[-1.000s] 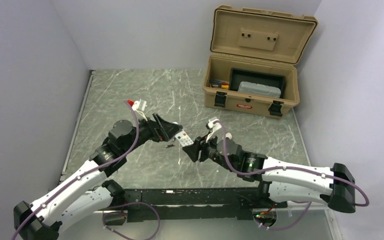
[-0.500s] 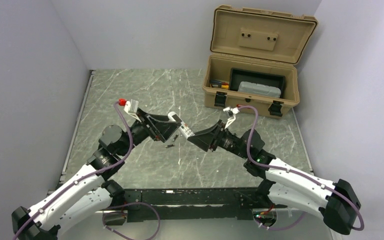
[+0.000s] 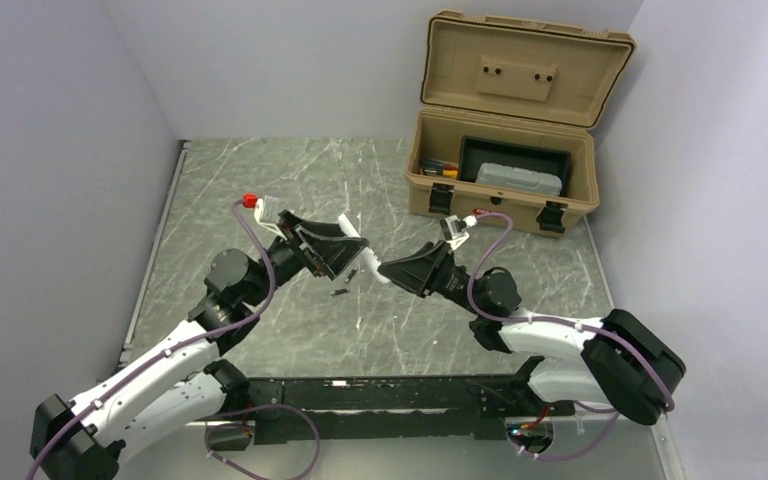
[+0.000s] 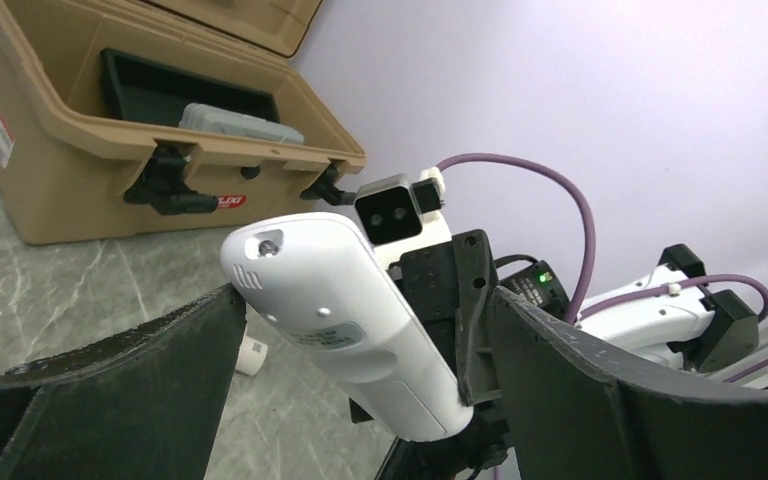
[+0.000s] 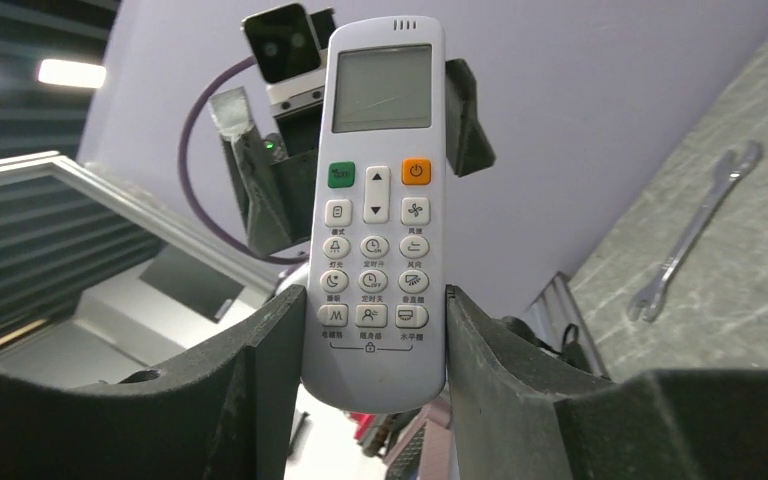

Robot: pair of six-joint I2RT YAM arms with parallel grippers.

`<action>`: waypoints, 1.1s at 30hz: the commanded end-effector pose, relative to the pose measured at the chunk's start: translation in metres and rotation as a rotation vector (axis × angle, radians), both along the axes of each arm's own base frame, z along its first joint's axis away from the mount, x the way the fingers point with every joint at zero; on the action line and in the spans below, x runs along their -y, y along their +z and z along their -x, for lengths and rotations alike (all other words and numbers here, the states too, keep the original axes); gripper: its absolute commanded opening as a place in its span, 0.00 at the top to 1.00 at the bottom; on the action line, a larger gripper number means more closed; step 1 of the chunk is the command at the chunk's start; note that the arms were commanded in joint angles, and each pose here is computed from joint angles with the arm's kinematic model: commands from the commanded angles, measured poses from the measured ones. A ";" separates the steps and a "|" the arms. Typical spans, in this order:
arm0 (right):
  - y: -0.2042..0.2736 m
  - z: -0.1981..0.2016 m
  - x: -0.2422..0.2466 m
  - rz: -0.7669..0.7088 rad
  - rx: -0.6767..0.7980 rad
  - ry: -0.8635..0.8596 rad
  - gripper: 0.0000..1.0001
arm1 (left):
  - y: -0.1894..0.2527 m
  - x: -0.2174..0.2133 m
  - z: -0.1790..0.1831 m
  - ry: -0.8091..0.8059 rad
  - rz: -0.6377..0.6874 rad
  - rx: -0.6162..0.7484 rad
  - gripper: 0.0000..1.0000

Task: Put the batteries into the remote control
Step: Adjust the remote control.

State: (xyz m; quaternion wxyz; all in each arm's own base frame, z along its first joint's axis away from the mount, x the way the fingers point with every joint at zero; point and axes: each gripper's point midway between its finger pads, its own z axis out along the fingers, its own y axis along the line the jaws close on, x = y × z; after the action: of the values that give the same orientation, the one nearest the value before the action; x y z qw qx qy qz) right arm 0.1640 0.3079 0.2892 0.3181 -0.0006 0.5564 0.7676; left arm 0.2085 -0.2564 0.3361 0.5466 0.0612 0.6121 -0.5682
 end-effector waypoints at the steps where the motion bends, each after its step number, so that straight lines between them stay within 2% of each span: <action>1: 0.052 0.022 0.017 -0.209 0.110 0.067 1.00 | 0.024 0.004 0.007 -0.049 0.086 0.071 0.09; 8: 0.050 0.022 0.017 -0.201 0.100 0.068 1.00 | 0.023 0.004 0.005 -0.045 0.103 0.066 0.27; 12: 0.045 0.020 0.015 -0.183 0.086 0.067 1.00 | 0.025 0.004 0.005 -0.042 0.109 0.069 0.43; 17: 0.041 0.018 0.012 -0.167 0.080 0.063 0.98 | 0.026 0.005 0.006 -0.051 0.115 0.068 0.47; 18: 0.041 0.018 0.012 -0.163 0.083 0.061 0.88 | 0.025 0.005 0.006 -0.054 0.115 0.065 0.49; 20: 0.037 0.016 0.011 -0.145 0.083 0.051 0.57 | 0.023 0.006 0.005 -0.054 0.108 0.055 0.57; 21: 0.035 0.016 0.011 -0.134 0.085 0.045 0.47 | 0.023 0.006 0.005 -0.055 0.102 0.048 0.62; 23: 0.029 0.013 0.010 -0.099 0.092 0.022 0.34 | 0.020 0.008 0.004 -0.057 0.085 0.036 0.70; 27: 0.016 0.004 0.006 0.040 0.126 -0.051 0.17 | 0.013 0.006 0.002 -0.042 0.051 0.010 0.74; 33: 0.010 -0.025 0.012 0.386 0.232 -0.236 0.12 | -0.004 0.001 -0.003 0.006 -0.043 -0.057 0.73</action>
State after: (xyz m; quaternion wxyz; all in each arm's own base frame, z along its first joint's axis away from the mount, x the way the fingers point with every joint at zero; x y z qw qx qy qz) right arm 0.1665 0.3016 0.2940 0.3835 -0.0430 0.5975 0.7029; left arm 0.2100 -0.2635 0.3262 0.5175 0.0475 0.6252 -0.5823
